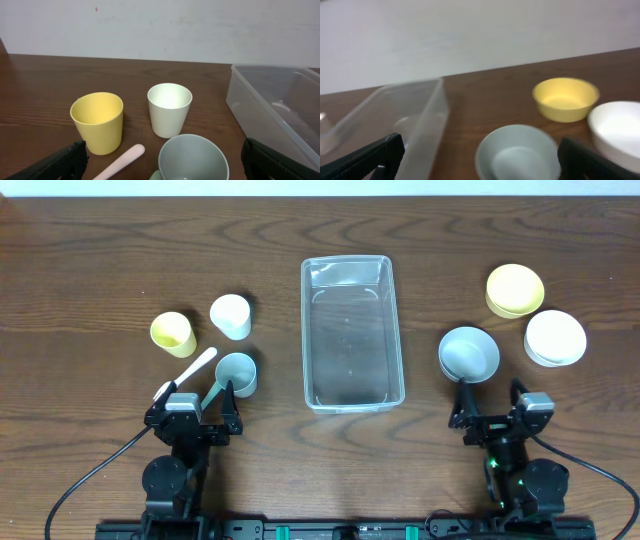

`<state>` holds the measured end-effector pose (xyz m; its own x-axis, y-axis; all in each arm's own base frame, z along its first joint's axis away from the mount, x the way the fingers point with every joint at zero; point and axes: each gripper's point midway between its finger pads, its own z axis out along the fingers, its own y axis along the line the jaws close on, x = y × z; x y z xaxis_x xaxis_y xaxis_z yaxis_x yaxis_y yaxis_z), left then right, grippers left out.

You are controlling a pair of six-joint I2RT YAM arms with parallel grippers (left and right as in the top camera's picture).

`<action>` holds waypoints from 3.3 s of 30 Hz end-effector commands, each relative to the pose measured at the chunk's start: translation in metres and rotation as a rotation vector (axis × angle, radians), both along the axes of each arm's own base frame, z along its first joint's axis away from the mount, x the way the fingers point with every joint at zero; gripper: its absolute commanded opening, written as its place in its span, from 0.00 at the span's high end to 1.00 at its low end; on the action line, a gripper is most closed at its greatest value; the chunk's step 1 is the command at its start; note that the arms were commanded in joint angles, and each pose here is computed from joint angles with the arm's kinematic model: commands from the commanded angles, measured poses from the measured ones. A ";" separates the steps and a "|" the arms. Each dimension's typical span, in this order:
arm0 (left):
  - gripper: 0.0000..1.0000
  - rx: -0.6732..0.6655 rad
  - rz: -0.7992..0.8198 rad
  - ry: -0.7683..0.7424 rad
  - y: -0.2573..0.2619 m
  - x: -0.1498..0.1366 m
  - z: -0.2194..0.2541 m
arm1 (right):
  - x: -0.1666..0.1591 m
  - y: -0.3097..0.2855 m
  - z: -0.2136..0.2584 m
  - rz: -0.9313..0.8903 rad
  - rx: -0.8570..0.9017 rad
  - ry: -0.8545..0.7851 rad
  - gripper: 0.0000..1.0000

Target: Pack container

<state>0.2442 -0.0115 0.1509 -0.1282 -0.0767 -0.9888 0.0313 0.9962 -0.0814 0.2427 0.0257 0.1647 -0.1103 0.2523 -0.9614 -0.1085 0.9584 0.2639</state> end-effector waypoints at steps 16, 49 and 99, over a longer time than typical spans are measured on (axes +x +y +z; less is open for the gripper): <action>0.02 0.028 0.029 0.049 0.006 0.000 -0.019 | 0.008 0.010 0.138 0.117 -0.231 0.310 0.01; 0.02 0.028 0.029 0.049 0.006 0.000 -0.019 | 0.068 -0.066 -0.087 -0.449 0.109 1.260 0.02; 0.02 0.028 0.029 0.049 0.006 0.000 -0.019 | 0.073 -0.075 -0.144 -0.439 0.216 1.228 0.91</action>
